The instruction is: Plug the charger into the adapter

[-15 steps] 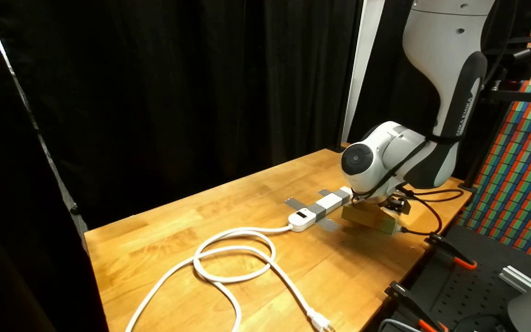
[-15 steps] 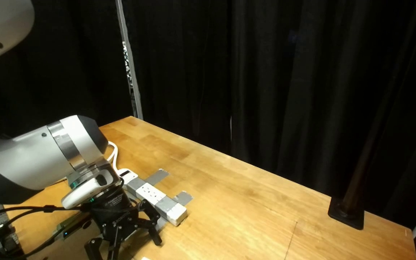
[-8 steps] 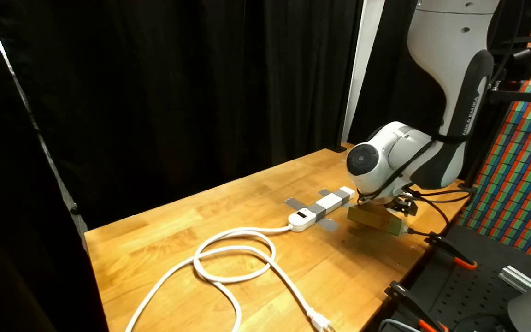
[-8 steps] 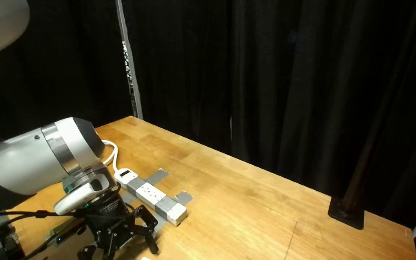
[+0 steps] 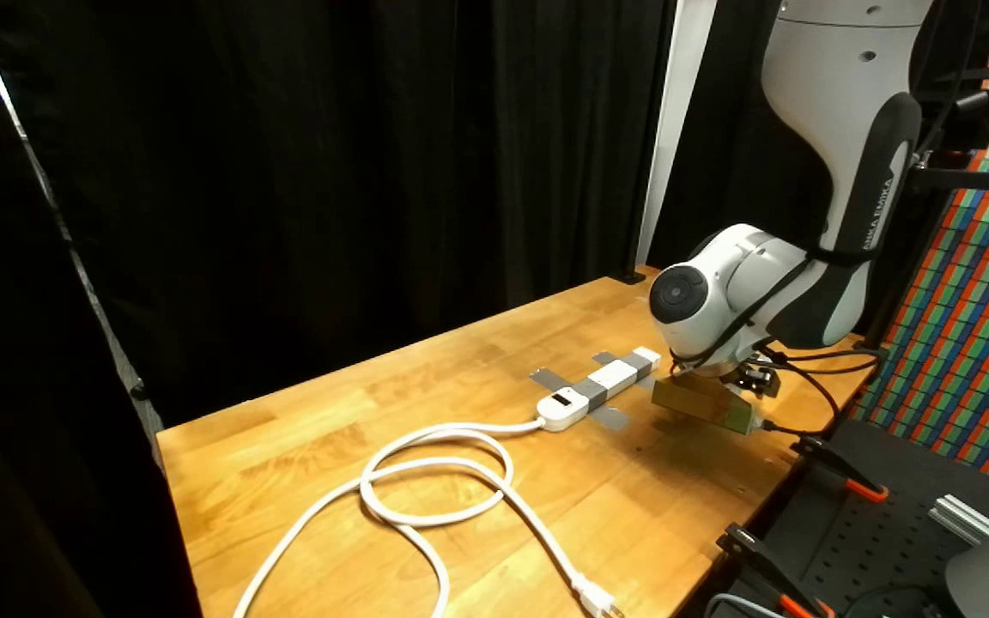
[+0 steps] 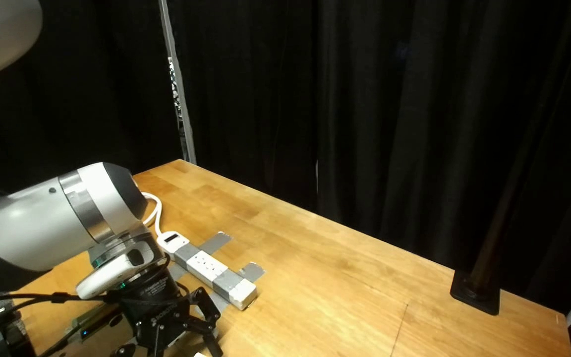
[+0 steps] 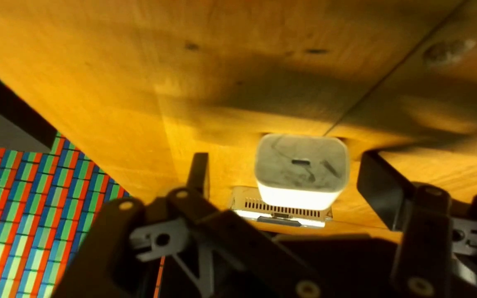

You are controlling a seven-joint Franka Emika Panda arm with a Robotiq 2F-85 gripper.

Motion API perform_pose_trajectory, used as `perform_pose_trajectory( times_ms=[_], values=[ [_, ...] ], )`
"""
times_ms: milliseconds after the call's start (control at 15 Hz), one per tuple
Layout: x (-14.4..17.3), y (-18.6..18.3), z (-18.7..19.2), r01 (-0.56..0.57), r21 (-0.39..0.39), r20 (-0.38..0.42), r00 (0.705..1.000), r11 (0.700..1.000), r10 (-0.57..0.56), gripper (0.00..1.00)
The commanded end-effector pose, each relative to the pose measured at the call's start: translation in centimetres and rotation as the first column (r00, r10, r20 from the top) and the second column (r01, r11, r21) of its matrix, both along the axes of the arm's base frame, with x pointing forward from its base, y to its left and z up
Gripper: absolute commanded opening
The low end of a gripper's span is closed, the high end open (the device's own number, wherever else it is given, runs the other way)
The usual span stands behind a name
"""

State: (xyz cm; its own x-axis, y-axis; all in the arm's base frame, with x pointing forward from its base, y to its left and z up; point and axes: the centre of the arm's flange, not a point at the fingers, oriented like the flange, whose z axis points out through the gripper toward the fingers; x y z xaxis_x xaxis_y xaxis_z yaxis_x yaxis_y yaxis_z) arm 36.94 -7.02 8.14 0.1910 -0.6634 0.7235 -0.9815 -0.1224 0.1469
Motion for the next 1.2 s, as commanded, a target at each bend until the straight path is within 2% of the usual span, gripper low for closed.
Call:
perform_pose_trajectory(
  times_ms=[0, 267, 333, 667, 1000, 1133],
  values=[
    [-1.7, 0.0, -2.2, -0.024, -0.008, 0.039, 0.999, 1.0, 0.024, 0.58],
    [-1.2, 0.4, -2.3, -0.042, -0.008, 0.044, 0.998, 0.999, 0.042, 0.27],
    [-1.1, 0.3, -2.3, -0.037, -0.008, 0.041, 0.998, 0.999, 0.038, 0.23],
    [0.0, 0.0, -0.8, -0.012, 0.041, 0.006, 1.0, 0.999, 0.012, 0.23],
    [2.1, -0.3, 3.9, -0.004, 0.131, -0.029, 1.0, 0.991, 0.008, 0.23],
    [2.7, -0.1, 5.4, -0.019, 0.193, -0.054, 0.998, 0.981, 0.03, 0.23]
  ],
)
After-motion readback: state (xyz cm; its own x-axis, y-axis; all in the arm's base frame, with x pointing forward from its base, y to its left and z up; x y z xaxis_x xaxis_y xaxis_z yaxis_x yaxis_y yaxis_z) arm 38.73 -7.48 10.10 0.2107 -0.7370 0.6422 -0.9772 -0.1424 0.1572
